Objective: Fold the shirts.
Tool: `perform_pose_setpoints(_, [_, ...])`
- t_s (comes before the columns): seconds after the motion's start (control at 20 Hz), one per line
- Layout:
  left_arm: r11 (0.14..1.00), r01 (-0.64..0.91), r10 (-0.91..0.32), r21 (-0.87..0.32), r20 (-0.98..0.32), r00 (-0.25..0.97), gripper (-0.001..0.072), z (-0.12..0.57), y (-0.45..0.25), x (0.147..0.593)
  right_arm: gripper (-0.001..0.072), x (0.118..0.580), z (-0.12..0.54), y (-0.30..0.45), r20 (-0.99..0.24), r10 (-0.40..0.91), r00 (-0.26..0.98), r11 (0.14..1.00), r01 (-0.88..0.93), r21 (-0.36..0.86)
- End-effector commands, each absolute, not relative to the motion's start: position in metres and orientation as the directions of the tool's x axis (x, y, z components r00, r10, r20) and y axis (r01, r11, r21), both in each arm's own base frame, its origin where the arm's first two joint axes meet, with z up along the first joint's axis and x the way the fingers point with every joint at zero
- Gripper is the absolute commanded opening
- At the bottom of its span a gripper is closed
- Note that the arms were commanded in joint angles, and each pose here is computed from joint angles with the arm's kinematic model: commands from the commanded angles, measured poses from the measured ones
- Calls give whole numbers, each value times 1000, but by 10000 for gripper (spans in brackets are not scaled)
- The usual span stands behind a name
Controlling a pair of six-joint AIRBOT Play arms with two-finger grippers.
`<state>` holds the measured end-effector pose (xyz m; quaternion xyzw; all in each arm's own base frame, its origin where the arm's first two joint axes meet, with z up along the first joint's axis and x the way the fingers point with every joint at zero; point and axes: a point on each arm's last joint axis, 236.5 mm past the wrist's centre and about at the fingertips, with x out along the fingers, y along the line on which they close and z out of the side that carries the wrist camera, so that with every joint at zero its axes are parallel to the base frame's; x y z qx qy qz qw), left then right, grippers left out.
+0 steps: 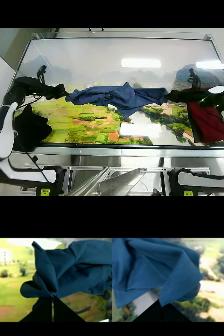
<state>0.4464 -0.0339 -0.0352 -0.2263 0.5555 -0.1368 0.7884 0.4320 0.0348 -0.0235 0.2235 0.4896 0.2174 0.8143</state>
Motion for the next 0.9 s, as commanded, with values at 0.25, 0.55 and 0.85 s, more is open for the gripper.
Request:
perform_pose_setpoints(0.25, [866, 55, -487, -496, -816, 310, 681, -23, -35, 492, 565, 471, 34, -12, -651, 514, 559, 837, -160, 523])
perform_pose_setpoints(0.55, [890, 28, -445, -456, -851, 279, 702, -4, -3, 484, 644, 452, 55, 72, -641, 629, 441, 777, -346, 525])
perform_pose_setpoints(0.85, [879, -69, -449, -472, -868, 212, 702, -64, -6, 456, 644, 442, -33, 196, -685, 694, 224, 703, -420, 574])
